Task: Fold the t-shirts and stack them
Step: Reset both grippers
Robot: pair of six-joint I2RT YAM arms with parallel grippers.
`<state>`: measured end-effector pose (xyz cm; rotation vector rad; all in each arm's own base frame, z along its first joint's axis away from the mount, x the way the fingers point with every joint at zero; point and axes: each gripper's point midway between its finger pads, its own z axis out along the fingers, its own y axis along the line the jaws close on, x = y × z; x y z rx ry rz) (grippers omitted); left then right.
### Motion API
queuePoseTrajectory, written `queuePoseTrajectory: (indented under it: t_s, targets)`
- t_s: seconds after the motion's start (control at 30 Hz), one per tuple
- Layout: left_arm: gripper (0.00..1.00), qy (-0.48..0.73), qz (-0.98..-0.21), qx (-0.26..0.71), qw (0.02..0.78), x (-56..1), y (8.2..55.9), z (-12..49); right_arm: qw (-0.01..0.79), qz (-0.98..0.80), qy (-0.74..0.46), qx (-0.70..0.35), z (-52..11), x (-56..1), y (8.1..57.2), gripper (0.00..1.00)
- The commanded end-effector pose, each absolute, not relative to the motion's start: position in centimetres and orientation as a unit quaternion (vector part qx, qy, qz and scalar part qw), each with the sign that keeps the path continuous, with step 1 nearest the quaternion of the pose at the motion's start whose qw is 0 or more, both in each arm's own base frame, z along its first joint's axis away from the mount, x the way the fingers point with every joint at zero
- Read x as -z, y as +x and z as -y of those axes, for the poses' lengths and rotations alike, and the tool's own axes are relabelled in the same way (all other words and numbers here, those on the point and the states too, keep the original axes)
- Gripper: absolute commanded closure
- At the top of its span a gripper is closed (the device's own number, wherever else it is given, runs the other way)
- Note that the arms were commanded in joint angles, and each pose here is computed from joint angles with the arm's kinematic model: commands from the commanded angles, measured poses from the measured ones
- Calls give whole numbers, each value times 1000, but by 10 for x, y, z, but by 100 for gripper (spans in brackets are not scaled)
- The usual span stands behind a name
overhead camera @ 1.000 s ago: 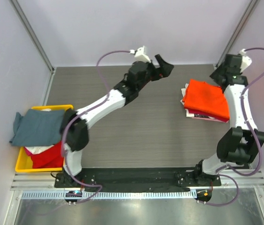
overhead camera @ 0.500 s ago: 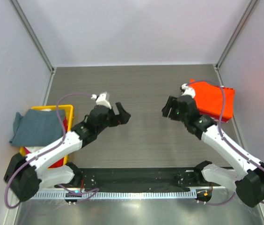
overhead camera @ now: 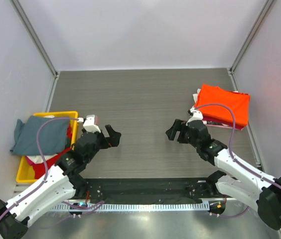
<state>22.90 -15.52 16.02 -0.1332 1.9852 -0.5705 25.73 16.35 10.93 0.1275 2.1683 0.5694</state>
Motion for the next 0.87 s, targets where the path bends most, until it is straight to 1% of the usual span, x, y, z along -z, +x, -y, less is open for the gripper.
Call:
queuePoseTrajectory:
  t_s: [0.0, 0.03, 0.1, 0.23, 0.6, 0.83]
  targets:
    - [0, -37, -827, 181, 531, -142, 227, 132, 470, -844, 20, -257, -172, -125, 260, 11]
    - [0, -33, -825, 180, 534, -137, 224, 129, 464, -849, 16, -252, -170, -114, 255, 6]
    - [0, -28, -820, 185, 540, -131, 223, 130, 468, -845, 10, -257, -170, -110, 254, 0]
    - [0, -25, -807, 201, 554, -135, 221, 130, 462, -851, 15, -250, -166, -83, 249, 0]
    - [0, -38, -795, 232, 560, -136, 213, 130, 477, -830, -5, -288, -179, -77, 248, 0]
    - [0, -51, -779, 242, 576, -141, 211, 125, 462, -837, -2, -293, -183, -74, 247, 0]
